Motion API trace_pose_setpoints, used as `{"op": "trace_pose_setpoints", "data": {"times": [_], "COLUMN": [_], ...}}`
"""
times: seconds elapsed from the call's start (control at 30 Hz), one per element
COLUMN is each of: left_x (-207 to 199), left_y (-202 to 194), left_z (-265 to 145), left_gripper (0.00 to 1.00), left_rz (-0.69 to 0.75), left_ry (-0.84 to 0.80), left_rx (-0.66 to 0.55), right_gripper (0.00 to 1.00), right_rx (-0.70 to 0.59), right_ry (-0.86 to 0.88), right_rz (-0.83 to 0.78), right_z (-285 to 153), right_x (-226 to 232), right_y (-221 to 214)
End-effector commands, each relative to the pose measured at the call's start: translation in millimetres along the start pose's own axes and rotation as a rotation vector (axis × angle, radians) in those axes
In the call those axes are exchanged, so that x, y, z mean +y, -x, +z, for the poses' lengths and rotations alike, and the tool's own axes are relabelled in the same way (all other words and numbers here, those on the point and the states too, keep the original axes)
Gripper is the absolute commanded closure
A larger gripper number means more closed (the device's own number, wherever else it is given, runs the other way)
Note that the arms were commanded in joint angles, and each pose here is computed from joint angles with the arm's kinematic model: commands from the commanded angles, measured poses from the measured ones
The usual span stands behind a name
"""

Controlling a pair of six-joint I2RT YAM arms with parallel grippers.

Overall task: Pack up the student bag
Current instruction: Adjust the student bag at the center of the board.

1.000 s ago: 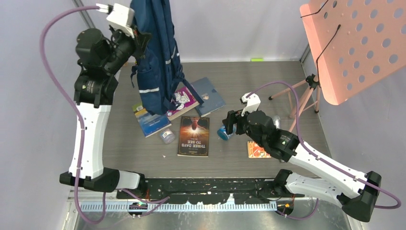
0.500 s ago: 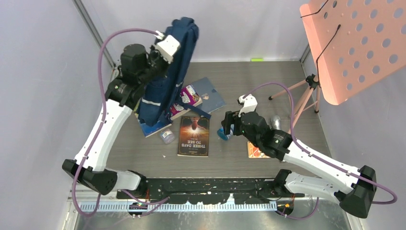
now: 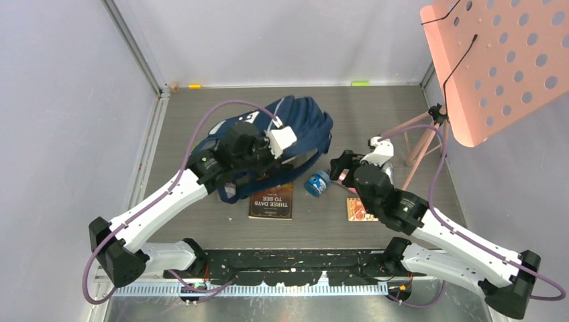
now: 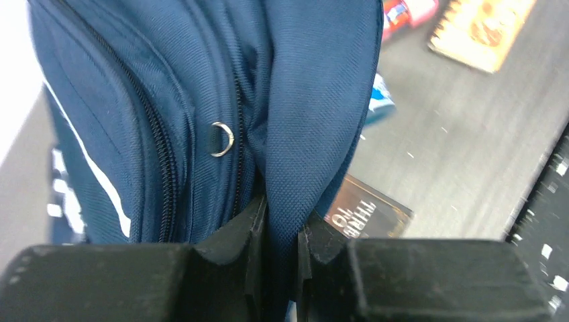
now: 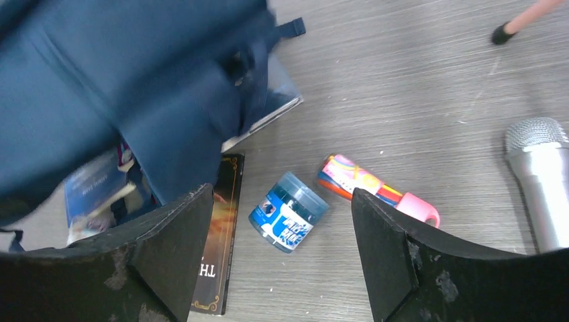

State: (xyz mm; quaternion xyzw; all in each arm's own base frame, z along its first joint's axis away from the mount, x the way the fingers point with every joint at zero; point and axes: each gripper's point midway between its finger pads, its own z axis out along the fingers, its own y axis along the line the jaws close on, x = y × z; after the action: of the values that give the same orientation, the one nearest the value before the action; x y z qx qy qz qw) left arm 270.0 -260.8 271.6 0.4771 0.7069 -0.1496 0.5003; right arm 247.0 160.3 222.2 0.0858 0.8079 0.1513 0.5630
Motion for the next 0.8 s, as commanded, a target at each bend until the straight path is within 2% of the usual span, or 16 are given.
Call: {"op": "trace_pose_setpoints", "data": {"times": [0.0, 0.07, 0.2, 0.3, 0.43, 0.63, 0.77], "left_x": [-25, -34, -52, -62, -66, -36, -12], "left_y": [8, 3, -6, 0, 5, -31, -64], "left_z": [-15, -16, -23, -33, -46, -47, -45], "left_gripper": [0.8, 0.73, 0.38, 0.22, 0.12, 0.05, 0.01], "left_rz": [-0.145, -0.192, -0.278, -0.357, -0.447, -0.675, -0.868], "left_ry": [-0.06, -0.08, -0.147, -0.191, -0.198, 0.065, 0.197], "left_rx": [-0.065, -0.075, -0.061, -0.059, -0.053, 0.058, 0.071], "right_gripper": [0.19, 0.19, 0.18, 0.18, 0.17, 0.17, 0.09], "right_rx": [-0.108, -0.126, -0.147, -0.151, -0.136, -0.051, 0.039], "right_ry": [-0.098, -0.108, -0.103, -0.108, -0.103, 0.008, 0.091], "right_rz": [0.094, 0.113, 0.133, 0.108, 0.077, 0.019, -0.055], "right_z": [-10, -13, -18, -19, -16, -4, 4], "right_x": [-29, -36, -40, -40, -34, -5, 22], "right_y": [15, 16, 20, 25, 25, 6, -5]}}
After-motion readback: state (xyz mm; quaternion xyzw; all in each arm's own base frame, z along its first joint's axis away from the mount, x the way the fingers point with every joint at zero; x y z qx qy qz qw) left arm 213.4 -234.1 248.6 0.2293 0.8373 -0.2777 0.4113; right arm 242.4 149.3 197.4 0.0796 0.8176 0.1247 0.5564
